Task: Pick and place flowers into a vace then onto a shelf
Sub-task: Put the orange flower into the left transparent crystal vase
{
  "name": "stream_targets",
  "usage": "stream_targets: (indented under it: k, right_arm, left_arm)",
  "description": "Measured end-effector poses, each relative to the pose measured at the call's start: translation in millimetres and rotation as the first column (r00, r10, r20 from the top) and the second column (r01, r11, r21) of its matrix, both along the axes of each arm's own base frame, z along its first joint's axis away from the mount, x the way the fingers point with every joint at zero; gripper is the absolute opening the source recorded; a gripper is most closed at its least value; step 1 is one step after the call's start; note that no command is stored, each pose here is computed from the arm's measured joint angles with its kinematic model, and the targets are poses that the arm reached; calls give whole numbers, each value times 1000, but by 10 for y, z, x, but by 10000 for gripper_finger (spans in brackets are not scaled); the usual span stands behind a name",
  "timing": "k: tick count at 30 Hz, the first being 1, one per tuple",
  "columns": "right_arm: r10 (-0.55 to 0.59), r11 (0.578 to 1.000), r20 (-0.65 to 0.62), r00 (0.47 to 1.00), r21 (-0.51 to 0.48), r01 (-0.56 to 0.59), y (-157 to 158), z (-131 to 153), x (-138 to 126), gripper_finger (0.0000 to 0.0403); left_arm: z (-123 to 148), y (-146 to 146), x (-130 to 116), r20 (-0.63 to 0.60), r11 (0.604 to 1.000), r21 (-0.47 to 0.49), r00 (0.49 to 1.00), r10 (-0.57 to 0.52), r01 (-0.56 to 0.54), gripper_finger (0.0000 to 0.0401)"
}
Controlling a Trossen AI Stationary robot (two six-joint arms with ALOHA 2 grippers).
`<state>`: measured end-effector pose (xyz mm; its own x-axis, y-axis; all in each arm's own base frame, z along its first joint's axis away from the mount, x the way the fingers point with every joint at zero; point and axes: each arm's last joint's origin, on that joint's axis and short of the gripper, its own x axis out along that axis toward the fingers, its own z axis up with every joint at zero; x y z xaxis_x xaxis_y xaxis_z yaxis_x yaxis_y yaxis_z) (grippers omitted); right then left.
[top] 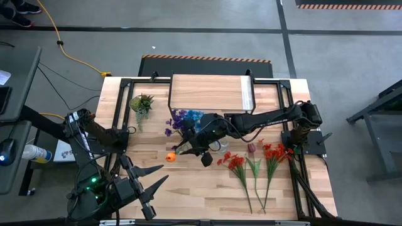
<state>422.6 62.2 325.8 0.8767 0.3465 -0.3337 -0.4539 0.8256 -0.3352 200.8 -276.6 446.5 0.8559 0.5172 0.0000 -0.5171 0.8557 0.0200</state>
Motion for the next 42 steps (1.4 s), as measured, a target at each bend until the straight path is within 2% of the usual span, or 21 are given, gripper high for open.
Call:
stream_targets:
  k: [24,34,42]
  right_arm:
    - [17,1000,31,999,-3,-16,117,28,-10,116]
    - [28,1000,43,999,-1,-28,125,39,-8,67]
    - [35,999,46,998,1,-35,127,41,-8,60]
  left_arm:
    - [-1,0,0,0,1000,0,1000,0,0,177]
    - [-1,0,0,0,1000,0,1000,0,0,177]
    - [0,0,0,0,1000,0,1000,0,0,177]
